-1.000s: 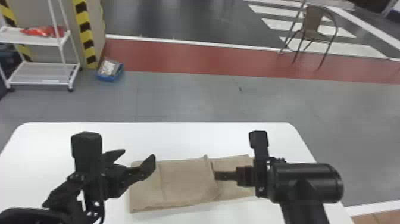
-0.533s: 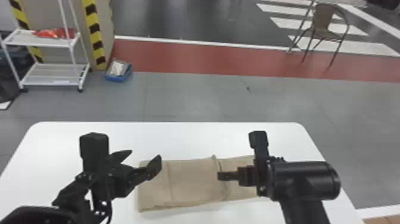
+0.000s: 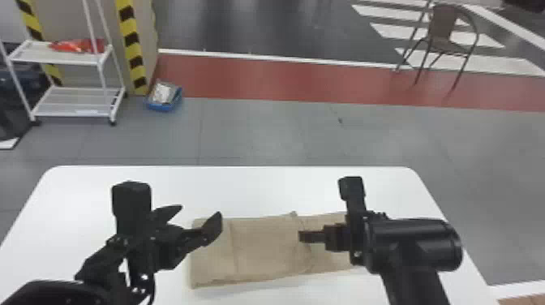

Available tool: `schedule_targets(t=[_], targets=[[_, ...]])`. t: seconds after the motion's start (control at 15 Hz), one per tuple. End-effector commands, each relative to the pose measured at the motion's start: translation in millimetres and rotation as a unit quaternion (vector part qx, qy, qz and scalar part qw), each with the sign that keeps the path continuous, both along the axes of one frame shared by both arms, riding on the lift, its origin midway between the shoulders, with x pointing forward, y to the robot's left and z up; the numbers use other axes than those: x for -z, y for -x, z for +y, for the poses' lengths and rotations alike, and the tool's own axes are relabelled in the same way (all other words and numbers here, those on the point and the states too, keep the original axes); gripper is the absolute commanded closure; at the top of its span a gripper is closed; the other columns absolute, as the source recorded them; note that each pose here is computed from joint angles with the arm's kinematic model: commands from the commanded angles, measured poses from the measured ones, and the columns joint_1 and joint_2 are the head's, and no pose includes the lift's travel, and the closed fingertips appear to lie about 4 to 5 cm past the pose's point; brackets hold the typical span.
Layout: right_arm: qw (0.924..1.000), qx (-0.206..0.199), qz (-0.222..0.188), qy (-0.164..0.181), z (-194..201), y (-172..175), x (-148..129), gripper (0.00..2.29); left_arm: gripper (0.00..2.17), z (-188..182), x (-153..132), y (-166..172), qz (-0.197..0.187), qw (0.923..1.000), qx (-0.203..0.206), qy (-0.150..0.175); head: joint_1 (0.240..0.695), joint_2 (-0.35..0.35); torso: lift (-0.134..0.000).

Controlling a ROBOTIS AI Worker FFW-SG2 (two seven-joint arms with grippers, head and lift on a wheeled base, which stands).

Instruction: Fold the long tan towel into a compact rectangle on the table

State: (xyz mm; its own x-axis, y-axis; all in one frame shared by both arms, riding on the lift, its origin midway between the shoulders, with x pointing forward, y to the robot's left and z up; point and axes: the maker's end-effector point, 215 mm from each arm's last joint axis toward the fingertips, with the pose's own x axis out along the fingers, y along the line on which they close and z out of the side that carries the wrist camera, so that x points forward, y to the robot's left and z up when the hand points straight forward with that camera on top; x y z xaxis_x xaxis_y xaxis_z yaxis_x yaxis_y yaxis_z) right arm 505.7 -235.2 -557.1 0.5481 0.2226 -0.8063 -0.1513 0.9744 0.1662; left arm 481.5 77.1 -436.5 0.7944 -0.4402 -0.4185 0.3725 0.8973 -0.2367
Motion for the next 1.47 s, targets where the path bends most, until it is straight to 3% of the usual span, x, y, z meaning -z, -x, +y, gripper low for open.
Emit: schedule_targets(t=[0.0, 0.73, 1.13, 1.27, 1.4], targets=[[1.0000, -0.002, -0.001, -0.002, 1, 0, 0, 0.59, 0.14, 1, 0, -1, -0.001, 1.0000, -0.001, -0.001, 0.695, -0.177, 0.000], [0.9997, -0.012, 0.012, 0.015, 3, 4, 10, 0.49, 0.14, 8, 4, -1, 0.004, 1.0000, -0.003, 0.001, 0.695, -0.171, 0.000], [0.9995, -0.022, 0.007, 0.023, 7, -3, 8, 0.78, 0.14, 14, 2, -5, -0.001, 1.0000, -0.007, 0.000, 0.695, -0.157, 0.000], [0.9995, -0.024, 0.004, 0.023, 9, -5, 8, 1.12, 0.14, 13, 3, -6, -0.001, 1.0000, -0.007, 0.000, 0.695, -0.153, 0.000], [0.9994, -0.025, 0.002, 0.024, 8, -7, 9, 1.12, 0.14, 13, 4, -6, 0.000, 1.0000, -0.007, 0.000, 0.695, -0.151, 0.000]])
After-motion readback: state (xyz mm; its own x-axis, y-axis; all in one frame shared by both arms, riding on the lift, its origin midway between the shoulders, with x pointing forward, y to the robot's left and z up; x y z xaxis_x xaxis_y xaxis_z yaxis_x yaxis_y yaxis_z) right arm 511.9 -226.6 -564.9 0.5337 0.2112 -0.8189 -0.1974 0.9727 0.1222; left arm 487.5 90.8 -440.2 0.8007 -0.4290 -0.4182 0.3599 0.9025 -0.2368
